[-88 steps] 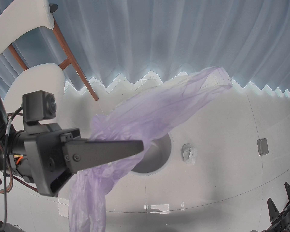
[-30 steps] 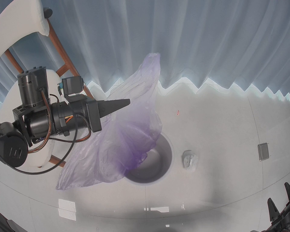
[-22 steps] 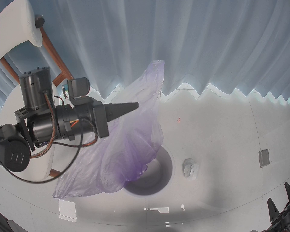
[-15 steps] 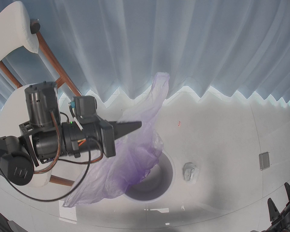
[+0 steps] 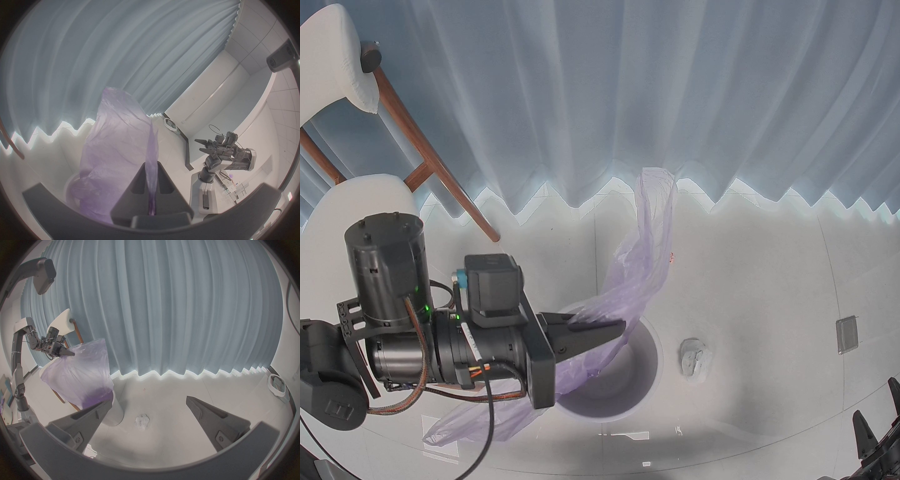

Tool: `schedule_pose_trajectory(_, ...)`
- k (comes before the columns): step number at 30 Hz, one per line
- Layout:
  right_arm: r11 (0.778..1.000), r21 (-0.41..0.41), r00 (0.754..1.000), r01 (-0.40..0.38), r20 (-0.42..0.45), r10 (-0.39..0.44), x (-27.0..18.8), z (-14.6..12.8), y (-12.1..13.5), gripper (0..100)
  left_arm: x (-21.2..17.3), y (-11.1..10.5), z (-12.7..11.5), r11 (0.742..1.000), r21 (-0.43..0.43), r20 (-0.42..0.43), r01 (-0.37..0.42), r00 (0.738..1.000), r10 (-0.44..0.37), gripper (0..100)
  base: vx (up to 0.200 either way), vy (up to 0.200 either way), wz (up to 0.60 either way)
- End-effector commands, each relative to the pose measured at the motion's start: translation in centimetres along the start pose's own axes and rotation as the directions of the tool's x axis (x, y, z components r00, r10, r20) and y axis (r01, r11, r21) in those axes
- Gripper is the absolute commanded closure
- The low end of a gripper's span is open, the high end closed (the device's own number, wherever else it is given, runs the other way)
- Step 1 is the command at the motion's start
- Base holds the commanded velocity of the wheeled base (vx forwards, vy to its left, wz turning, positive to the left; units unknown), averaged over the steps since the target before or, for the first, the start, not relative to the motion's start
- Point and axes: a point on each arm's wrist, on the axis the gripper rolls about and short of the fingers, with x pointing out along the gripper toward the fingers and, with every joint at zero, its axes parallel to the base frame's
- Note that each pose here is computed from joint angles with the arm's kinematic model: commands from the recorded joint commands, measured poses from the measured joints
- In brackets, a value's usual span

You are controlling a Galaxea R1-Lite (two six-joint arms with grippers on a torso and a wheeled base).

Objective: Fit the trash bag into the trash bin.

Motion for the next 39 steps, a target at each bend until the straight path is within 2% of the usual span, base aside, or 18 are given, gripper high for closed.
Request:
schedule_pose_trajectory(1,1.000,0.004,1.000,-0.001,-0.001,0.001,0.0,-0.5,0.0,0,-0.7,-0.3,-2.5,1.000,0.001,-0.047,0.007,0.999,-0.006,100,0.000,0.000,0.00)
schedule_pose_trajectory(4,1.000,0.000,1.000,-0.001,0.003,0.001,0.0,-0.5,0.0,0,-0.5,-0.1,-2.2,1.000,0.014,-0.031,0.003,1.000,-0.003,100,0.000,0.000,0.00)
schedule_pose_trajectory(5,1.000,0.015,0.999,-0.014,0.042,0.013,-0.3,0.6,0.0,0,-0.5,-0.1,-2.1,1.000,0.015,-0.028,0.002,1.000,-0.002,100,0.000,0.000,0.00)
schedule_pose_trajectory(7,0.996,0.030,0.990,-0.079,0.116,0.075,-0.5,4.9,0.0,0,-0.6,-0.2,-2.3,1.000,0.015,-0.031,0.002,1.000,-0.001,100,0.000,0.000,0.00)
schedule_pose_trajectory(9,0.987,0.041,0.987,-0.153,0.065,0.150,1.5,7.9,0.0,0,-0.8,-0.2,-2.4,1.000,0.014,-0.032,-0.001,0.999,0.002,100,0.000,0.000,0.00)
schedule_pose_trajectory(10,0.979,0.055,0.980,-0.196,0.036,0.194,2.3,8.6,0.1,0,-0.9,0.0,-2.4,1.000,0.013,-0.031,-0.007,0.999,0.008,100,0.000,0.000,0.00)
schedule_pose_trajectory(11,0.979,0.055,0.980,-0.196,0.036,0.194,2.3,8.6,0.1,0,-0.9,0.0,-2.4,1.000,0.013,-0.031,-0.007,0.999,0.008,100,0.000,0.000,0.00)
schedule_pose_trajectory(12,0.962,0.133,0.969,-0.240,-0.036,0.246,3.7,9.0,0.3,0,-0.9,0.1,-2.4,1.000,0.013,-0.029,-0.013,1.000,0.013,100,0.000,0.000,0.00)
schedule_pose_trajectory(14,0.941,0.263,0.950,-0.212,-0.171,0.262,6.3,9.1,0.7,0,-1.0,0.2,-2.2,1.000,0.026,-0.023,-0.016,1.000,0.016,100,0.000,0.000,0.00)
schedule_pose_trajectory(17,0.939,0.292,0.930,-0.183,-0.257,0.261,8.7,9.7,1.1,0,-1.3,0.0,-2.0,0.999,0.036,-0.013,-0.012,1.000,0.013,100,0.000,0.000,0.00)
schedule_pose_trajectory(19,0.939,0.297,0.923,-0.174,-0.282,0.260,9.4,9.8,1.2,0,-1.4,-0.1,-2.0,0.999,0.038,-0.010,-0.012,1.000,0.012,100,0.000,0.000,0.00)
schedule_pose_trajectory(21,0.942,0.305,0.886,-0.142,-0.385,0.259,11.8,9.2,1.6,0,-1.5,-0.1,-2.0,0.999,0.037,-0.010,-0.012,1.000,0.012,100,0.000,0.000,0.00)
schedule_pose_trajectory(25,0.950,0.292,0.823,-0.110,-0.509,0.251,13.9,7.5,2.0,0,-1.7,0.2,-1.9,0.999,0.038,-0.005,-0.025,1.000,0.026,100,0.000,0.000,0.00)
schedule_pose_trajectory(26,0.950,0.292,0.823,-0.110,-0.509,0.251,13.9,7.5,2.0,0,-1.7,0.2,-1.9,0.999,0.038,-0.005,-0.025,1.000,0.026,100,0.000,0.000,0.00)
schedule_pose_trajectory(27,0.953,0.283,0.796,-0.107,-0.550,0.253,14.7,6.8,2.2,0,-1.7,0.2,-1.8,0.999,0.041,-0.002,-0.027,1.000,0.027,100,0.000,0.000,0.00)
schedule_pose_trajectory(28,0.954,0.281,0.785,-0.103,-0.566,0.251,15.2,6.4,2.3,0,-1.7,0.2,-1.8,0.999,0.042,0.000,-0.027,1.000,0.027,100,0.000,0.000,0.00)
schedule_pose_trajectory(31,0.956,0.279,0.765,-0.094,-0.594,0.248,17.1,5.5,2.7,0,-1.7,0.2,-1.5,0.999,0.045,0.007,-0.027,1.000,0.026,100,0.000,0.000,0.00)
schedule_pose_trajectory(39,0.958,0.271,0.751,-0.094,-0.612,0.247,21.8,2.0,3.5,0,-1.5,0.3,-1.8,0.997,0.079,-0.005,-0.022,1.000,0.022,100,0.000,0.000,0.00)
